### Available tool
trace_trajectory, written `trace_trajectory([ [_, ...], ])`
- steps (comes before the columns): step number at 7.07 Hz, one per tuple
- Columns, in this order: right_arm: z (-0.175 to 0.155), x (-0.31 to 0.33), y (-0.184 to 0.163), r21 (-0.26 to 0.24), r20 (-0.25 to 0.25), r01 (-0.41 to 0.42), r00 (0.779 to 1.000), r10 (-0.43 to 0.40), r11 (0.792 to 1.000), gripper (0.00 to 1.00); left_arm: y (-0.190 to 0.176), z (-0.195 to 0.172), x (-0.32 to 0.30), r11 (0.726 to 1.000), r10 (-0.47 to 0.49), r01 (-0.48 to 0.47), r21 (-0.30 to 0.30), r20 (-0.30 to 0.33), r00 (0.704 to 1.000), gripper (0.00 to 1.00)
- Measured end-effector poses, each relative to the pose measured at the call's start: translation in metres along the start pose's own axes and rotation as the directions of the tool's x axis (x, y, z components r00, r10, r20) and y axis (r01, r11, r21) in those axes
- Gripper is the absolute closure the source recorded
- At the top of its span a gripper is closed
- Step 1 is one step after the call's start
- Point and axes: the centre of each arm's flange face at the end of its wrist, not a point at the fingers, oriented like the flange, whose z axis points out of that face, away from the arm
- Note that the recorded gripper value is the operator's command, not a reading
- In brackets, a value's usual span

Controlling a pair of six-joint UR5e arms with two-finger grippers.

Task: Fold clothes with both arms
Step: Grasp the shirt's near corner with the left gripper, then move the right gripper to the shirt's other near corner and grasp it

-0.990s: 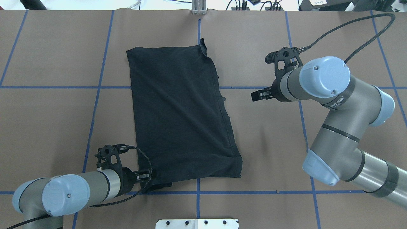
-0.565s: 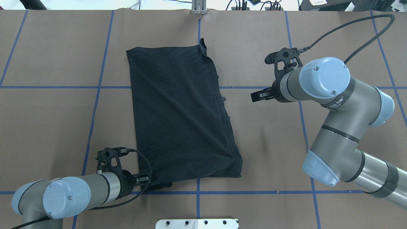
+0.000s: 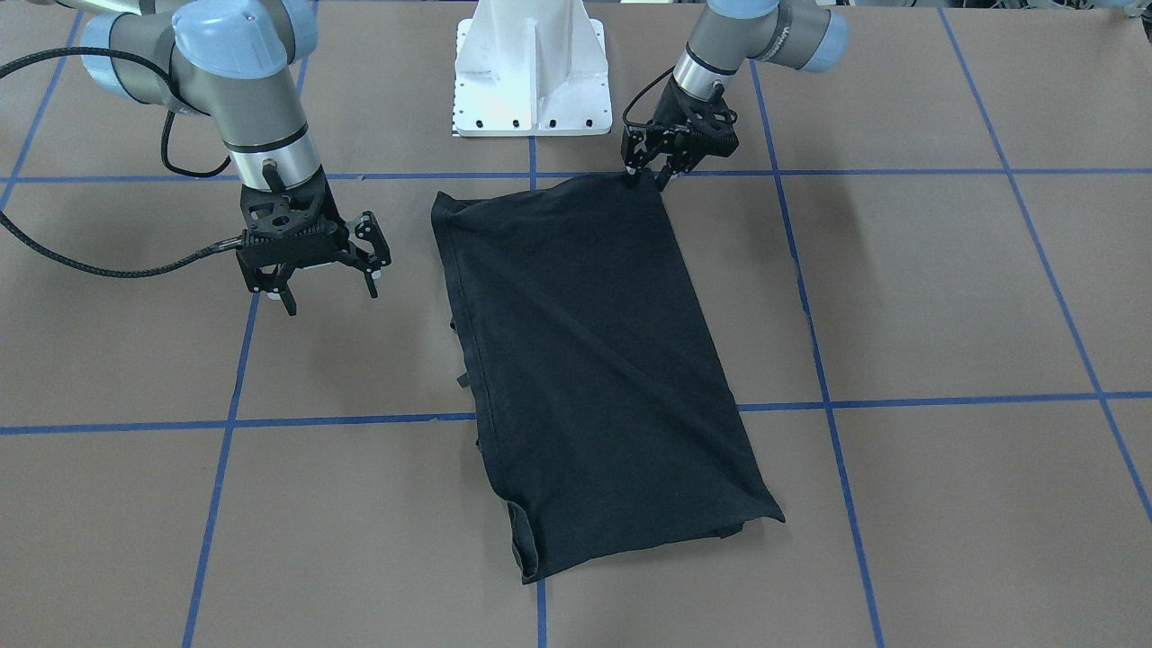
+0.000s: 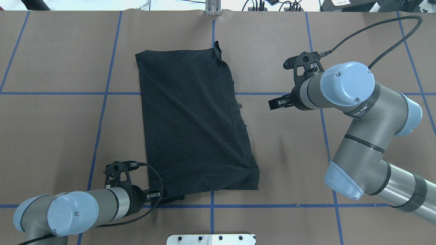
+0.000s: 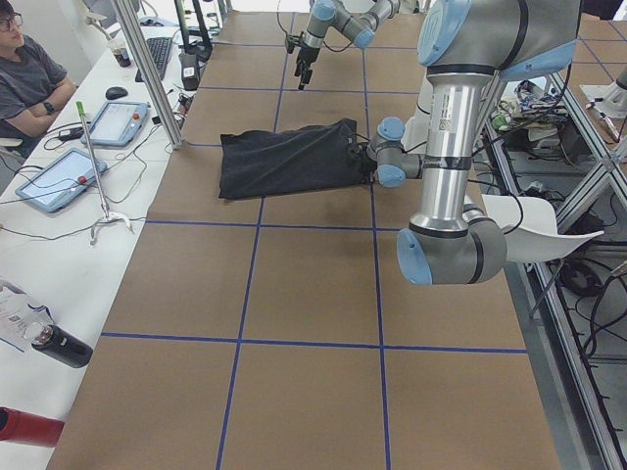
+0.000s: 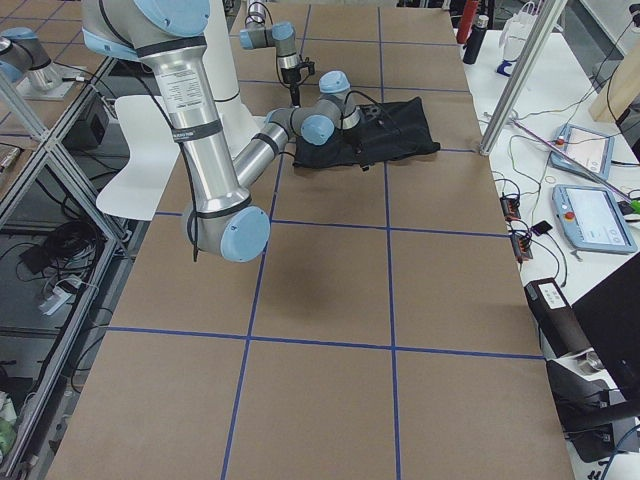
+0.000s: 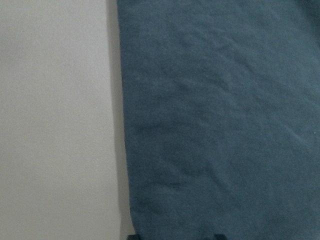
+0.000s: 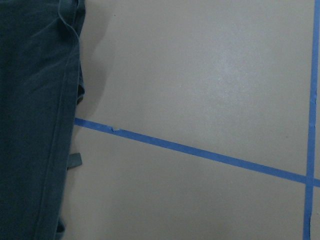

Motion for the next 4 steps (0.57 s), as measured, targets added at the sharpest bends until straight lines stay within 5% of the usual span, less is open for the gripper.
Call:
trace_trajectory([
  [2, -0.0003, -0.0005, -0.0003, 0.001, 0.001, 0.0, 1.0, 0.0, 1.0, 0.0, 0.0003, 0.0006, -0.0005, 1.0, -0.001, 0.001, -0.001, 0.002, 1.0, 1.0],
  [4, -0.0004, -0.0014, -0.0002, 0.001, 0.002, 0.001, 1.0, -0.001, 1.0, 0.0, 0.0001, 0.0012, -0.0028, 1.0, -0.014, 0.014, 0.0, 0.006, 1.0, 1.0],
])
